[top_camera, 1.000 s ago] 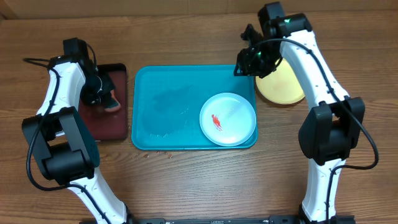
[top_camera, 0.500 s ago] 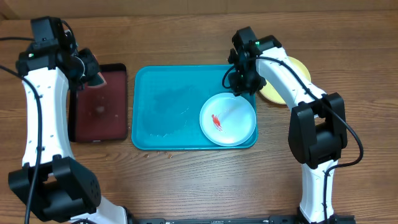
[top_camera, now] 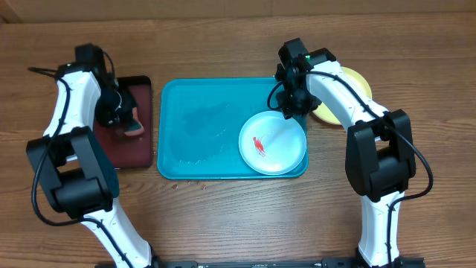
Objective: Clean dirty plates on tray and stack at the side
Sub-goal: 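Move the right gripper toward the light-blue plate rim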
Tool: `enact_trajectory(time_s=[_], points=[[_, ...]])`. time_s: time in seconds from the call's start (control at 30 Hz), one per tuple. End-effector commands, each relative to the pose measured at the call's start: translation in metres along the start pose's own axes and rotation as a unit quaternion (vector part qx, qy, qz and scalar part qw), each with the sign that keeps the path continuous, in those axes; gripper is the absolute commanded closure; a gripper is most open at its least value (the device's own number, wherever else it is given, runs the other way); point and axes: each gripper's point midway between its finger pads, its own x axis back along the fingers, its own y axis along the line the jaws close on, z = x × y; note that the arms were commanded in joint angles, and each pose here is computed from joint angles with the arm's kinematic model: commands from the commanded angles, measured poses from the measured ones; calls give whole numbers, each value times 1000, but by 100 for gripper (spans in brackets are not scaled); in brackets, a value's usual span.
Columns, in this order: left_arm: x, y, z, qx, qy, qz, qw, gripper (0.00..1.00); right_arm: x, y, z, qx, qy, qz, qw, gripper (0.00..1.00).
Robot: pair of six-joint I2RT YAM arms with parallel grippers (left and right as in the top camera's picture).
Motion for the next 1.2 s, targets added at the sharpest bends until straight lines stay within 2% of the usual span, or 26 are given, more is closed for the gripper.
enact_trajectory(time_s=[0.0, 0.17, 0.3, 0.37, 0.47, 0.67, 0.8, 0.87, 0.9, 1.03, 1.17], points=[[11, 0, -9, -6, -22, 6, 1000, 96, -1, -2, 5, 36, 1, 4, 999, 54], [11, 0, -10, -7, -23, 6, 1000, 96, -15, -2, 18, 49, 18, 1, 999, 56], [11, -1, -11, -7, -25, 7, 1000, 96, -21, 1, 25, 50, 28, -6, 998, 71], [11, 0, -10, -7, -23, 6, 1000, 96, -23, 3, 26, 50, 29, -14, 998, 73], [11, 0, -9, -7, -21, 6, 1000, 95, -24, 16, 25, 47, 22, -52, 997, 82], [11, 0, -8, -7, -19, 6, 1000, 96, -18, 56, -3, 5, -31, -137, 990, 95], [11, 0, -6, -7, -15, 4, 1000, 96, -15, 77, -25, -23, -72, -148, 986, 89], [11, 1, -6, -7, -14, 4, 1000, 96, -14, 82, -31, -33, -83, -141, 986, 75], [11, 1, -5, -7, -13, 4, 1000, 96, -16, 79, -31, -42, -82, -127, 988, 72], [11, 1, -4, -7, -12, 3, 1000, 96, -21, 60, -16, -86, -52, -78, 992, 71], [11, 1, -5, -7, -13, 4, 1000, 96, -23, 53, 2, -112, -14, -71, 991, 67]])
